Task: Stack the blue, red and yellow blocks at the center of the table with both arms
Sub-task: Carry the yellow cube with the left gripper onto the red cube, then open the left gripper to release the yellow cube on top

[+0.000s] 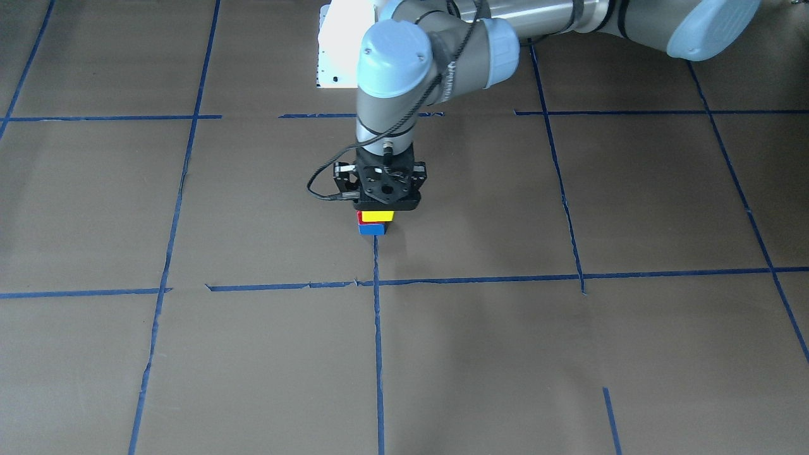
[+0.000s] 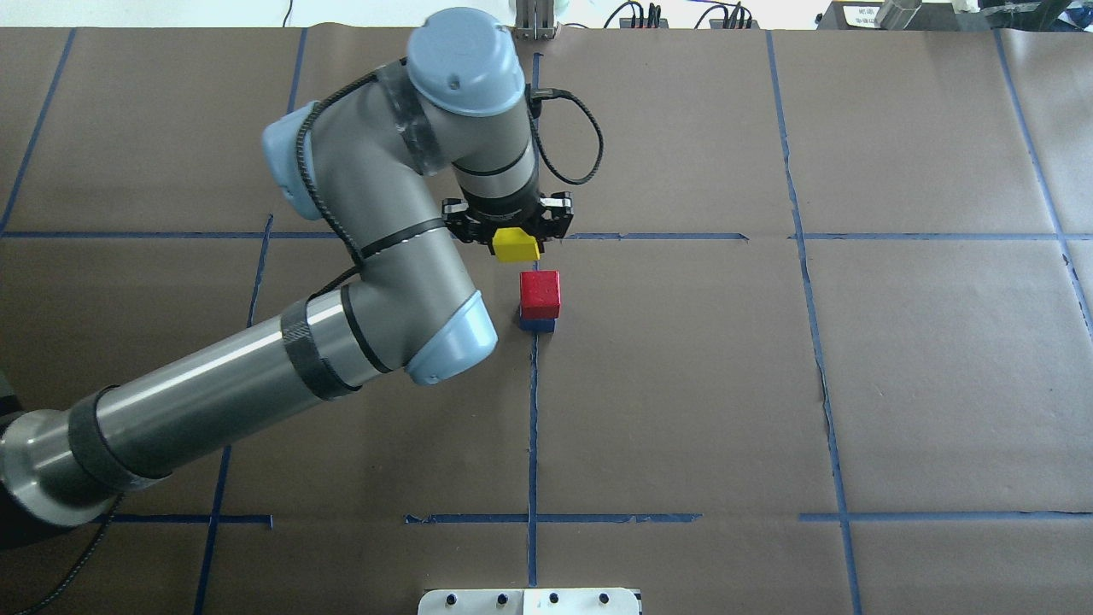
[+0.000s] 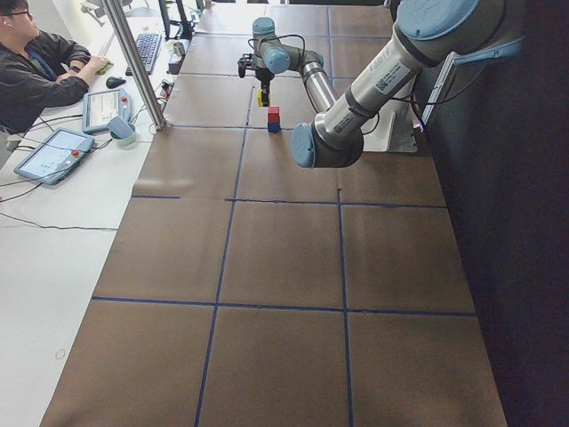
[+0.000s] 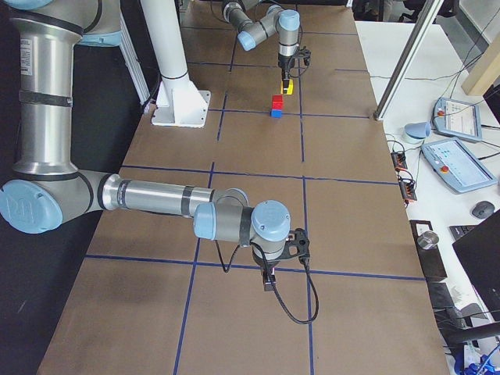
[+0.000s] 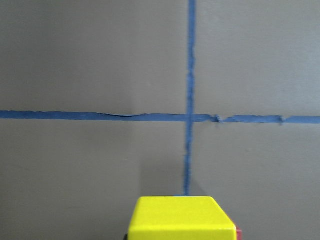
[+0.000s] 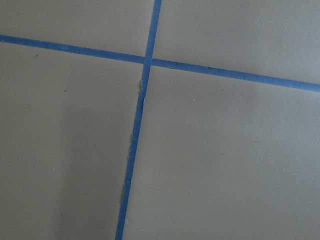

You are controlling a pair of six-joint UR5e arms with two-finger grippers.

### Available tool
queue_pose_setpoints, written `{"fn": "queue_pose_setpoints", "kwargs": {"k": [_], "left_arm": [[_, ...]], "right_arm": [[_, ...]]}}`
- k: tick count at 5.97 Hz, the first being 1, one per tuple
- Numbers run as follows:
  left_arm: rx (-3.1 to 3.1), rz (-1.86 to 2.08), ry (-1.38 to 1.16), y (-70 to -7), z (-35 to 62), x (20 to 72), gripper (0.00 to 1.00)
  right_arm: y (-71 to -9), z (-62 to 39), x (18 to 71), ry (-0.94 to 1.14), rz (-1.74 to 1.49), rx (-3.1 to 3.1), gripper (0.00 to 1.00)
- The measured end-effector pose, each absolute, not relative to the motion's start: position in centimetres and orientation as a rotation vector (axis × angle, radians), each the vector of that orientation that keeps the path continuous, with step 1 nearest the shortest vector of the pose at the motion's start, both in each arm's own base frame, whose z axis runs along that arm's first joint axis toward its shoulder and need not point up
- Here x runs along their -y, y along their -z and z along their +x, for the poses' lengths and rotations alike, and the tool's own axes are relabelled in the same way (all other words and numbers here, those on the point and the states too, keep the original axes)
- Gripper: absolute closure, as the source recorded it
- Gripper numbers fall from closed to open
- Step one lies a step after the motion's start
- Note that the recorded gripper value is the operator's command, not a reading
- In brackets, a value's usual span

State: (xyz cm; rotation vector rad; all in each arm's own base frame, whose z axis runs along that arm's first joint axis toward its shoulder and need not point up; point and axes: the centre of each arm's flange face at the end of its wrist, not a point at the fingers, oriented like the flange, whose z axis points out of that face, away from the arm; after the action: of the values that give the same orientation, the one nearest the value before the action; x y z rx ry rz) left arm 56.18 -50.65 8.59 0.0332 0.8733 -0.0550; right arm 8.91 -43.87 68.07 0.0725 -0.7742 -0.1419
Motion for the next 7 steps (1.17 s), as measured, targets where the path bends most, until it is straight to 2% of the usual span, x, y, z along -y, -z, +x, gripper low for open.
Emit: {"fn": "queue_pose_setpoints", "kwargs": {"k": [7], "left_arm": [[-0.825, -0.028, 0.095, -9.5, 58.7, 48.5, 0.77]], "right_arm": [[-68.2, 8.9, 43.8, 0.142, 0.071, 0.774, 0.0]]}}
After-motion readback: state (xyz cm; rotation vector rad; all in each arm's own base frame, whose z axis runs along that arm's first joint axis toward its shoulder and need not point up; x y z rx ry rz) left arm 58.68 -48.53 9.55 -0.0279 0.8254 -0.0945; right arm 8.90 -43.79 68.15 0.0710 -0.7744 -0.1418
